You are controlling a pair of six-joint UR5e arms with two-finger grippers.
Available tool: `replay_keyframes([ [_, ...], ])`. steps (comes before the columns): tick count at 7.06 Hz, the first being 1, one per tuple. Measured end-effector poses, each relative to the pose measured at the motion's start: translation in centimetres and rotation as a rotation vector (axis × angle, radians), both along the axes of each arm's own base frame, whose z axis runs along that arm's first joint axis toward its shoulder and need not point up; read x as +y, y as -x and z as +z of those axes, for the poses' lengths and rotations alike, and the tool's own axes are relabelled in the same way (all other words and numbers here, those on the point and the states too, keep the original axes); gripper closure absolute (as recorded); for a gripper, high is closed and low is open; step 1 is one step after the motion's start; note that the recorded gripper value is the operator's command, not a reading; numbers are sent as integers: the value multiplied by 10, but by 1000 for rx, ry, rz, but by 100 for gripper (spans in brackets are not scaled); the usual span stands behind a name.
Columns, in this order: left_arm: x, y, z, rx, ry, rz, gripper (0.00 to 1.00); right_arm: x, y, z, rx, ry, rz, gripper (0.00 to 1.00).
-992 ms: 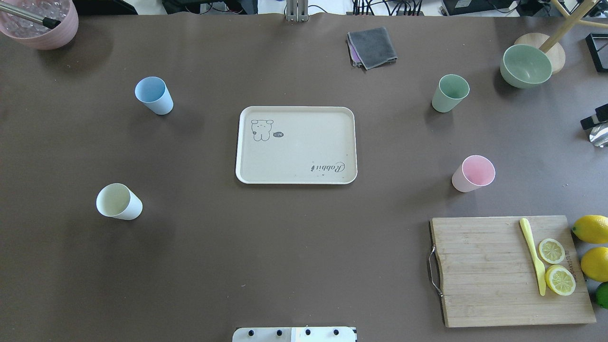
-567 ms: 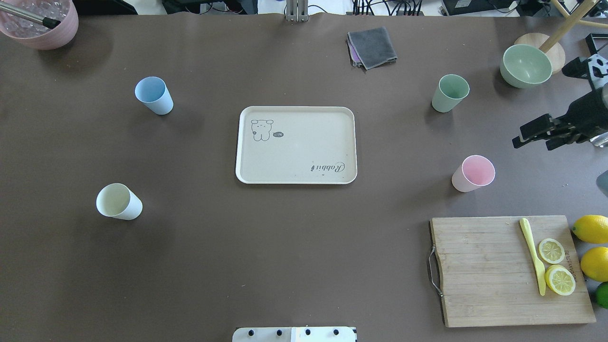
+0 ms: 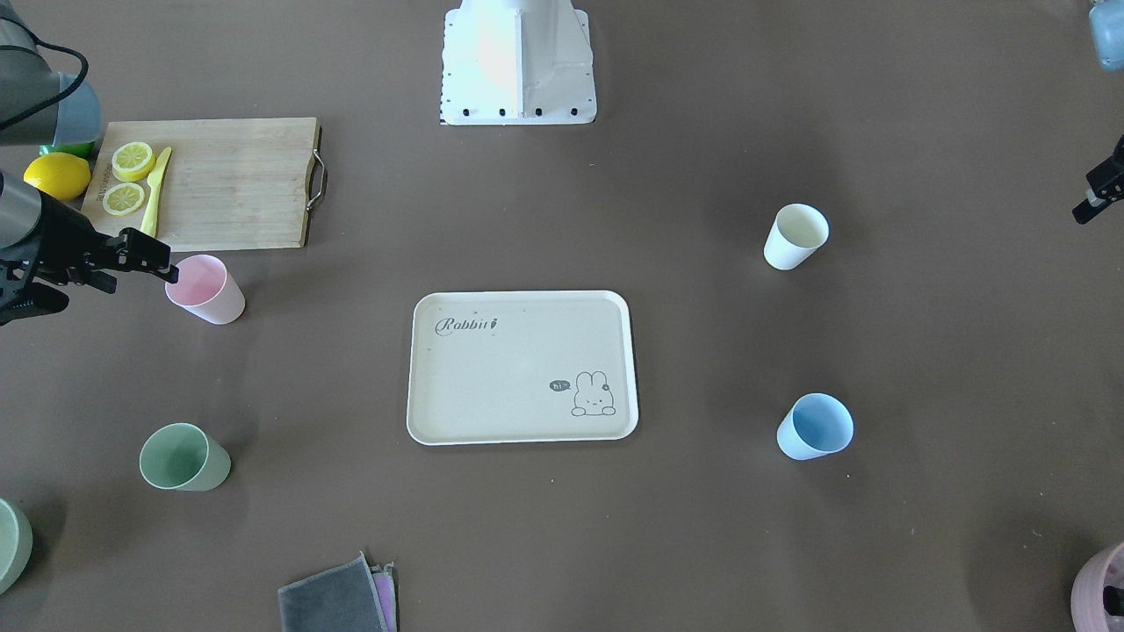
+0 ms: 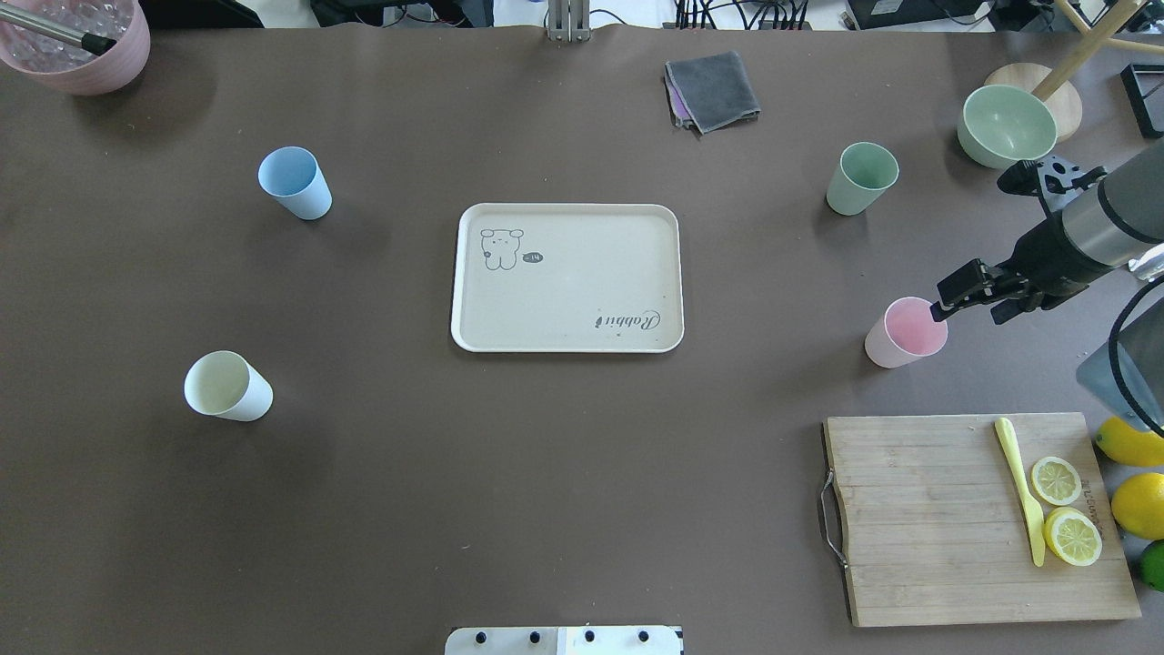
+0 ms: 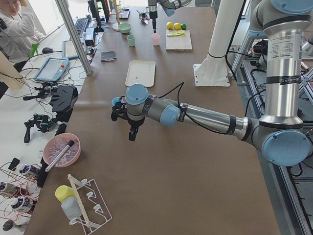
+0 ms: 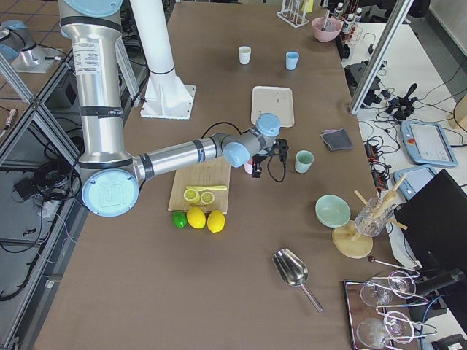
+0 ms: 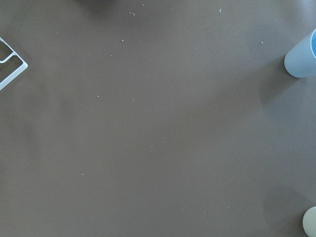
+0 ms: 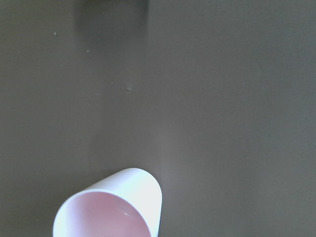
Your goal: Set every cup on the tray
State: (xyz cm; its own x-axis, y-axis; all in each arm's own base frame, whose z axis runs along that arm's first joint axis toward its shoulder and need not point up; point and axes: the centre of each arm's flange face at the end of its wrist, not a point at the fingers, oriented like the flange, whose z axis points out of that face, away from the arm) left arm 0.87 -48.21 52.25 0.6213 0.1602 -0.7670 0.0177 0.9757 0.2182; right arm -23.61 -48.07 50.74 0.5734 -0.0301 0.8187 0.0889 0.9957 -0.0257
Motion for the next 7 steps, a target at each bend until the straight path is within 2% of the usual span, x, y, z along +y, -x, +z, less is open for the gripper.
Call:
replay_keyframes([
  [1,0,0,0,0,1,-1,2,0,5,3,4,6,-6,21],
  [2,0,0,-1,0,0,-1,2,-1,9,6,6,10,-12,22],
  [3,0,0,-1,0,0,-1,2,-1,13,8,9,16,-18,40],
  [4,0,0,-2,2,4,-5,2,-3,18,11,13,22,-23,84],
  [5,-2,-3,-5,6,16,-14,2,-6,26,13,15,25,-32,100],
  [7,-9,-35,-18,17,62,-22,7,-6,38,7,5,14,-55,100],
])
